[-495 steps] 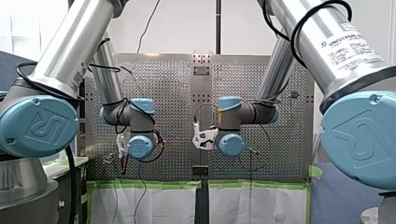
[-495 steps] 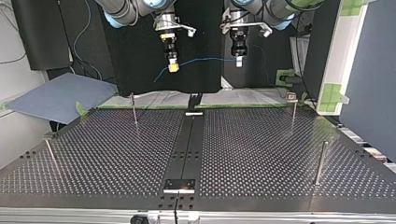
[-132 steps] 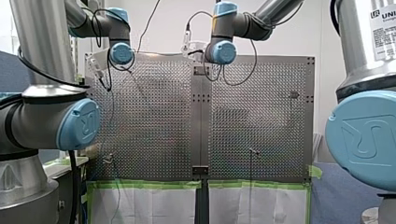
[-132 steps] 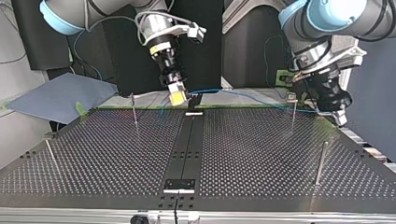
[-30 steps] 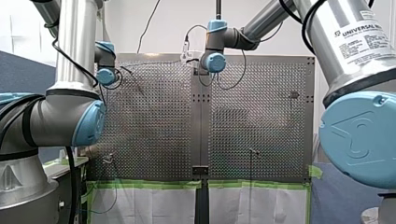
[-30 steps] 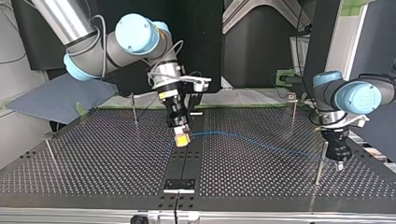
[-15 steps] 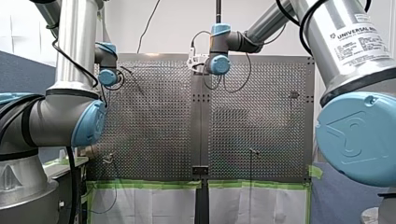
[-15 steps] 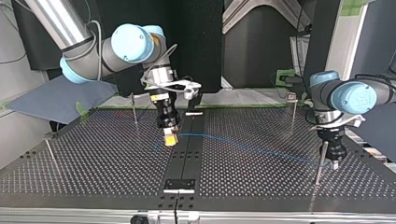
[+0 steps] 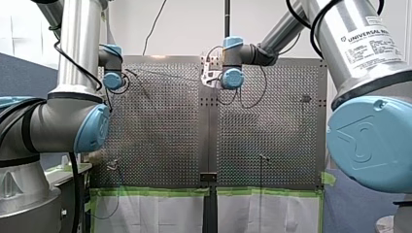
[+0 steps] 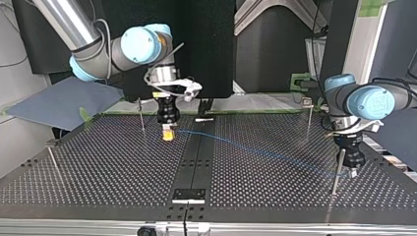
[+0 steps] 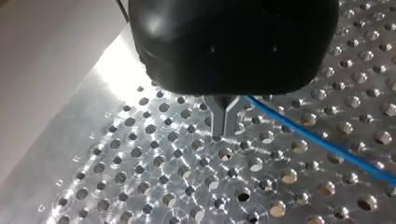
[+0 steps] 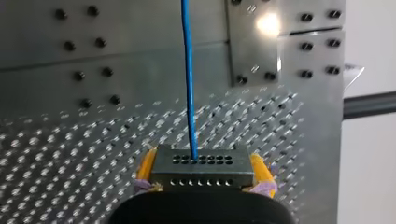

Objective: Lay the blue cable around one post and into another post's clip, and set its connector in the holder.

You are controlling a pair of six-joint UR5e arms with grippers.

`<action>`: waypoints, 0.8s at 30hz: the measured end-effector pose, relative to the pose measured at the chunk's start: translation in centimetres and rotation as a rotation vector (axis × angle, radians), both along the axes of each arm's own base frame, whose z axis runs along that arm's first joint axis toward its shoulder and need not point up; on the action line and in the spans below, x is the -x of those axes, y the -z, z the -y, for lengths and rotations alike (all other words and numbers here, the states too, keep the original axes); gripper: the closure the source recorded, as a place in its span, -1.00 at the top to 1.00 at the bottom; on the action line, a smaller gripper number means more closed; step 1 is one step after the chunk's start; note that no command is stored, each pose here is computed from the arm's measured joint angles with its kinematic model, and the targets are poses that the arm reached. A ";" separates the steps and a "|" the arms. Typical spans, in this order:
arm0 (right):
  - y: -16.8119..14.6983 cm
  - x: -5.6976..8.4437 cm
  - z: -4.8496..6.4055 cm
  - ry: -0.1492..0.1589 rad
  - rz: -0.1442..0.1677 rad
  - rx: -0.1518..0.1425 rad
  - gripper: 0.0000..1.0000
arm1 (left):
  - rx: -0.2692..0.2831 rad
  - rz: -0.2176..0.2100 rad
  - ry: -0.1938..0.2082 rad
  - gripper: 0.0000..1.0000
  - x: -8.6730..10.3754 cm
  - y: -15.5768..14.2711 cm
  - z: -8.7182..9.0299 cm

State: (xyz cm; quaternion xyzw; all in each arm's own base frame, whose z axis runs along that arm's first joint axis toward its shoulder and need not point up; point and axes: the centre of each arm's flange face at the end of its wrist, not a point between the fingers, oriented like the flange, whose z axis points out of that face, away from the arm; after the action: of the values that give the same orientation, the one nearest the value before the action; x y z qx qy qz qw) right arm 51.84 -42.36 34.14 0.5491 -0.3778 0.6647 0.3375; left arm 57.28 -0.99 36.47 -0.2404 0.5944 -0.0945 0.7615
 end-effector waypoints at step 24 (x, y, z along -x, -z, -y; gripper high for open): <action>7.2 5.4 0.5 0.194 0.083 -0.040 -1.00 | 0.013 -0.004 0.003 -1.00 0.2 0.3 0.1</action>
State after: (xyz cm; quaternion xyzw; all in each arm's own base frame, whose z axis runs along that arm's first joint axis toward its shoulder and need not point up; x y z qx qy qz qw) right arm 46.44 -42.83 26.89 0.4886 -0.4562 0.6433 0.3733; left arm 57.12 -1.11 36.13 -0.2447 0.5957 -0.0992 0.7586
